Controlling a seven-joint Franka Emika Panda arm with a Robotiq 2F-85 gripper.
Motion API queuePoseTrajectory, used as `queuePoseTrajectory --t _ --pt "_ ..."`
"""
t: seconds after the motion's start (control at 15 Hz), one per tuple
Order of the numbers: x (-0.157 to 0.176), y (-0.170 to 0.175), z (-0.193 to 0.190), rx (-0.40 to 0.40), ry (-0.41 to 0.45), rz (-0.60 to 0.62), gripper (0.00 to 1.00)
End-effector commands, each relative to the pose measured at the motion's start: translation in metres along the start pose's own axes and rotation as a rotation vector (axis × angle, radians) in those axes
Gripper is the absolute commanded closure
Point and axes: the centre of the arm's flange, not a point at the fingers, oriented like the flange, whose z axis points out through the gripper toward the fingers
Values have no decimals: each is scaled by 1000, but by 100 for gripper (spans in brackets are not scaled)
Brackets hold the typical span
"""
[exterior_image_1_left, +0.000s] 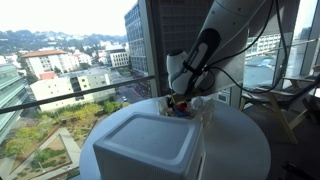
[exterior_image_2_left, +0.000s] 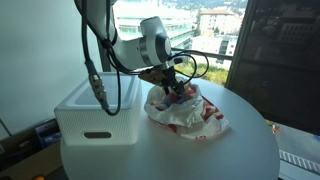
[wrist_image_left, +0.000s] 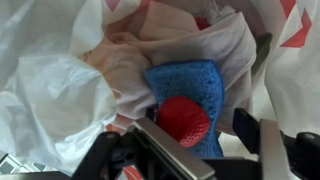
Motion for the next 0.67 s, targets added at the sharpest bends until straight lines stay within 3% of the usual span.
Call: queuePoseTrajectory --t 0.0,0.33,0.6 --pt "-7 0 -27 44 42 45 0" --pt "-8 -18 -61 181 52 65 0" --pt "2 -60 -66 273 79 61 0"
